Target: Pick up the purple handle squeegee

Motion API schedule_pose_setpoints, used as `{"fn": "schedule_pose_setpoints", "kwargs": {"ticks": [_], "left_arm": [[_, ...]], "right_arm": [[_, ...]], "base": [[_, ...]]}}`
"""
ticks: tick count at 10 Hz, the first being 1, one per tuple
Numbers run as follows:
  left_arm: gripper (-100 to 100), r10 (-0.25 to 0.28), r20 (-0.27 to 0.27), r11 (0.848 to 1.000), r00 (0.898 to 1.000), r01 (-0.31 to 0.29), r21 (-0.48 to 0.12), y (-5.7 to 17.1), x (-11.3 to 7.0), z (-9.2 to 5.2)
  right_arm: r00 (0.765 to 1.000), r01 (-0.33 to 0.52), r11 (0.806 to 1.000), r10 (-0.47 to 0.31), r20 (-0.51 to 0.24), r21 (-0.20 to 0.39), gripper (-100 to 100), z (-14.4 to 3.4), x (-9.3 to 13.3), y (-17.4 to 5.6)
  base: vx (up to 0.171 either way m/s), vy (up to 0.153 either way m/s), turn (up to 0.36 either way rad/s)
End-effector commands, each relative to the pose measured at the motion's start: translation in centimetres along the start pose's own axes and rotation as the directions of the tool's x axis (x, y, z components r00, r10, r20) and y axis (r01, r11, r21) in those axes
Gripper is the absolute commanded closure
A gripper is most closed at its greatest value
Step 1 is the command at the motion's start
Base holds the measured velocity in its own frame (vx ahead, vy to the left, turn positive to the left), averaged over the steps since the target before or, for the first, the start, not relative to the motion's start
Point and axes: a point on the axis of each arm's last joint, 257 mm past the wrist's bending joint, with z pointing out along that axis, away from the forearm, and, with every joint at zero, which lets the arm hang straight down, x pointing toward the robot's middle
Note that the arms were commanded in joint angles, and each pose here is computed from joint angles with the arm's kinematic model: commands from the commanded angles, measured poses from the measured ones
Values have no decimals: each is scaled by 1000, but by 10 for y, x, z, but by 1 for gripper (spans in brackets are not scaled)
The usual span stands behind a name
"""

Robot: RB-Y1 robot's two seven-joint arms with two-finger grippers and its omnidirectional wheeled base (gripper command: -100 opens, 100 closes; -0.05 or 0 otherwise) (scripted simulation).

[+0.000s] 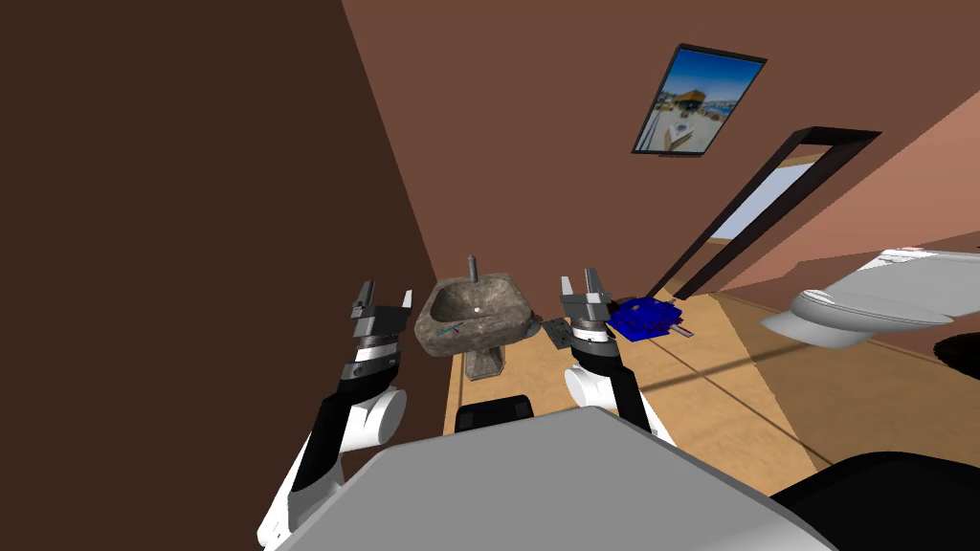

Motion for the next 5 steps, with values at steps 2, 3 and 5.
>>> {"fn": "schedule_pose_setpoints", "kwargs": {"ticks": [2, 3, 5], "left_arm": [[-100, -45, -1, 998, 999, 45, -51, 13, 1, 6], [-100, -87, -8, 994, 996, 86, -67, 17, 5, 11], [-100, -129, -8, 986, 992, 128, -107, 26, 8, 16]], "right_arm": [[1000, 0, 1000, 0, 0, 0, 0, 0, 0, 0], [1000, 0, 1000, 0, 0, 0, 0, 0, 0, 0], [1000, 0, 1000, 0, 0, 0, 0, 0, 0, 0]], "base": [[-24, -15, -33], [-25, -19, -44], [-23, -18, -37]]}}
